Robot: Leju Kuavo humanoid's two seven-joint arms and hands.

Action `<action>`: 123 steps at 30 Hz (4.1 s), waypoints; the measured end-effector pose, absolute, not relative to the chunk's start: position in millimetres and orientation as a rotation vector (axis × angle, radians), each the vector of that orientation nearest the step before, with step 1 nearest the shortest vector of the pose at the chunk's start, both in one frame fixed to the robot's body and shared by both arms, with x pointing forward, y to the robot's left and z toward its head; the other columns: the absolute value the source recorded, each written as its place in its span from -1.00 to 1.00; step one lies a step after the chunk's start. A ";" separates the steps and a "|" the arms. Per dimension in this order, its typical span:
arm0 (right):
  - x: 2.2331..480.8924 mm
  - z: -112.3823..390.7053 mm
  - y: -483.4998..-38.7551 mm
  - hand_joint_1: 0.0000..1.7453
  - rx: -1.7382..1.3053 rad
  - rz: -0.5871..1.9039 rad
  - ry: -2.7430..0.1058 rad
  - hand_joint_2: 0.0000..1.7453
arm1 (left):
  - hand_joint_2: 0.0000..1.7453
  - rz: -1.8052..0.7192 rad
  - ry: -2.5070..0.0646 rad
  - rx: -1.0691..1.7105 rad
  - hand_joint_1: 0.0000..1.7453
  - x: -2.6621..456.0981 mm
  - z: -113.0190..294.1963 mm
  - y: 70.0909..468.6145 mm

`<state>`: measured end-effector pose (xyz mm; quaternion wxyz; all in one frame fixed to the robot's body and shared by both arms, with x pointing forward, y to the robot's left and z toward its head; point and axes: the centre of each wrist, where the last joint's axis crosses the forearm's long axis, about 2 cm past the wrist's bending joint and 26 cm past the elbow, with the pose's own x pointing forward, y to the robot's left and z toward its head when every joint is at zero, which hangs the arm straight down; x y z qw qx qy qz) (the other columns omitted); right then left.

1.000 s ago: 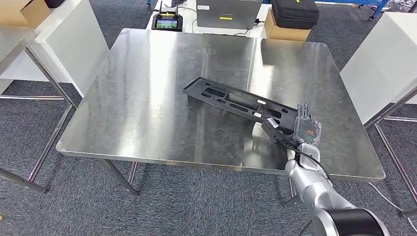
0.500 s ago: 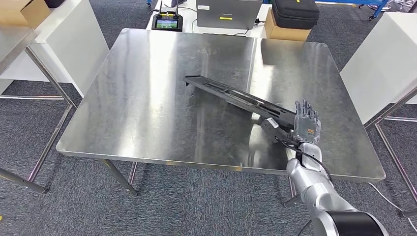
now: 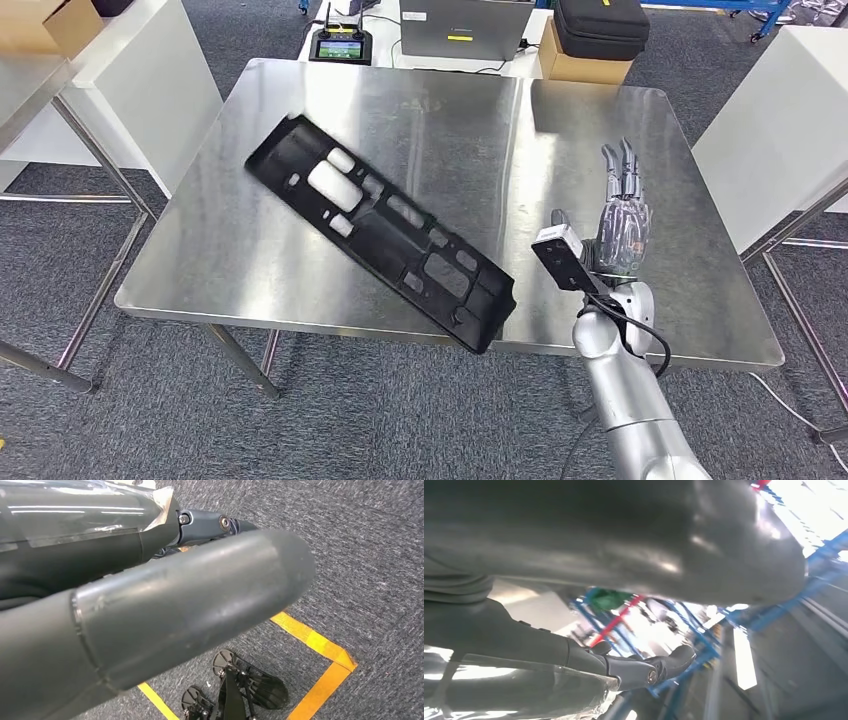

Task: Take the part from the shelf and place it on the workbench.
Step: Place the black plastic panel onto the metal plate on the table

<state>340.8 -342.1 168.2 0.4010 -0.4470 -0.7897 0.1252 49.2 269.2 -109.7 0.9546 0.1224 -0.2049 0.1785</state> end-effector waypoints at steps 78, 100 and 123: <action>248.6 138.9 -249.4 -1.00 -0.310 0.020 -2.303 -1.00 | -1.00 0.650 -0.267 0.238 -1.00 57.0 -107.4 251.9; 292.7 28.9 -203.6 -1.00 -0.005 0.412 -1.632 -1.00 | -1.00 0.724 -0.229 0.249 -1.00 54.4 -106.9 244.0; 108.0 -95.0 -227.8 -1.00 -0.277 0.412 -0.139 -1.00 | -1.00 0.641 -0.167 0.259 -1.00 44.7 -107.9 243.0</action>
